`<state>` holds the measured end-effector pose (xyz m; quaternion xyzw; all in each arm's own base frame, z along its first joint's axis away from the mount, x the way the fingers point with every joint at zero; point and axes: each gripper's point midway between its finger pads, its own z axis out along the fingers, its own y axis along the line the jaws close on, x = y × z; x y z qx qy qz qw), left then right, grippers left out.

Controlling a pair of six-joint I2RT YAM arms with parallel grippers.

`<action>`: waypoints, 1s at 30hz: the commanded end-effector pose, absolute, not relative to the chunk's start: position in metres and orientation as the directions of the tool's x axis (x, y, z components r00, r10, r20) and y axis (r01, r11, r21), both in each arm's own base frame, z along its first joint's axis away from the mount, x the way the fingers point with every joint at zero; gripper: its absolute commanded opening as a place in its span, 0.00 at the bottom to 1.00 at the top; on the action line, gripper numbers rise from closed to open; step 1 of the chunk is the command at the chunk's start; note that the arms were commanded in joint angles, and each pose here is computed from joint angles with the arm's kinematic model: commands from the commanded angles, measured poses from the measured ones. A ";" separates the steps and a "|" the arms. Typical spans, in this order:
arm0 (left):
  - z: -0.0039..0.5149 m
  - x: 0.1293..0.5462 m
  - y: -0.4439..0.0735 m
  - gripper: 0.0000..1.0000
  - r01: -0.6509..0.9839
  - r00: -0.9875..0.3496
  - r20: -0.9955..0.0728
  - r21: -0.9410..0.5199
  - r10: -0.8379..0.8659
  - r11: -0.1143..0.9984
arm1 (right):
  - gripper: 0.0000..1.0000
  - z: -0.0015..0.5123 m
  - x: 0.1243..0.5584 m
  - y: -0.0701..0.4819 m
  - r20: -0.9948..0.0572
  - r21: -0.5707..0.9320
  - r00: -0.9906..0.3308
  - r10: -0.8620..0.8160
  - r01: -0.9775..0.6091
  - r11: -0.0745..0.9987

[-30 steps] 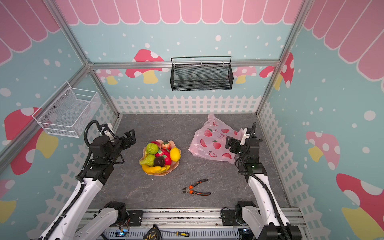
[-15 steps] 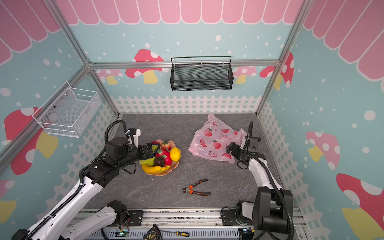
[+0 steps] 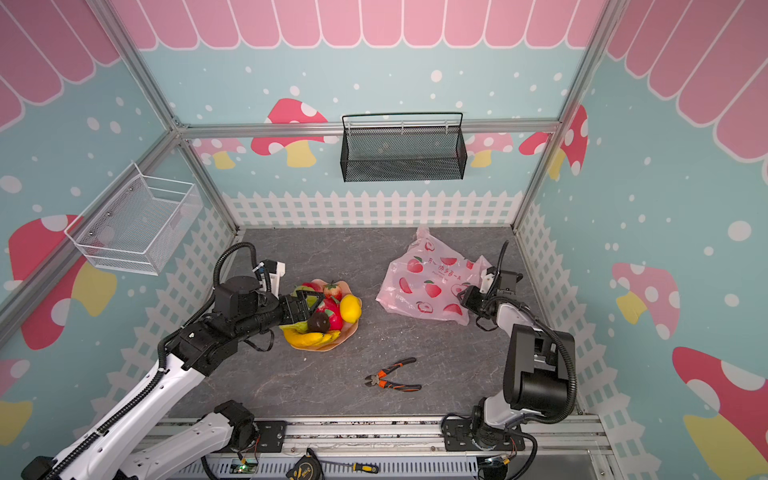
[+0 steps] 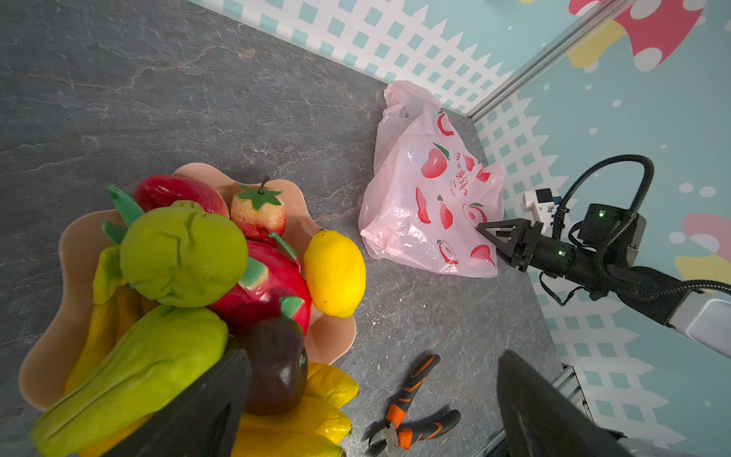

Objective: Place the fruits into the plastic bag

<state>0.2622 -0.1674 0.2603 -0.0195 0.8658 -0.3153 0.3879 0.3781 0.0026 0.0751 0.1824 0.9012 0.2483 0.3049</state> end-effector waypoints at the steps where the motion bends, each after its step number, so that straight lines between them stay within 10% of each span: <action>1: 0.274 0.264 -0.173 0.97 0.236 -0.697 -0.665 -0.567 -0.269 0.789 | 0.16 0.095 0.393 0.003 -0.519 0.569 -0.720 0.461 0.111 0.815; 20: 0.305 0.309 -0.203 0.96 0.324 -0.647 -0.721 -0.553 -0.247 0.767 | 0.00 0.425 0.405 -0.025 -0.999 0.003 0.033 0.004 -0.019 1.000; 30: 0.296 0.320 -0.193 0.96 0.283 -0.611 -0.747 -0.517 -0.264 0.808 | 0.01 0.286 0.329 0.147 -0.880 -0.470 0.063 -0.472 -0.273 0.839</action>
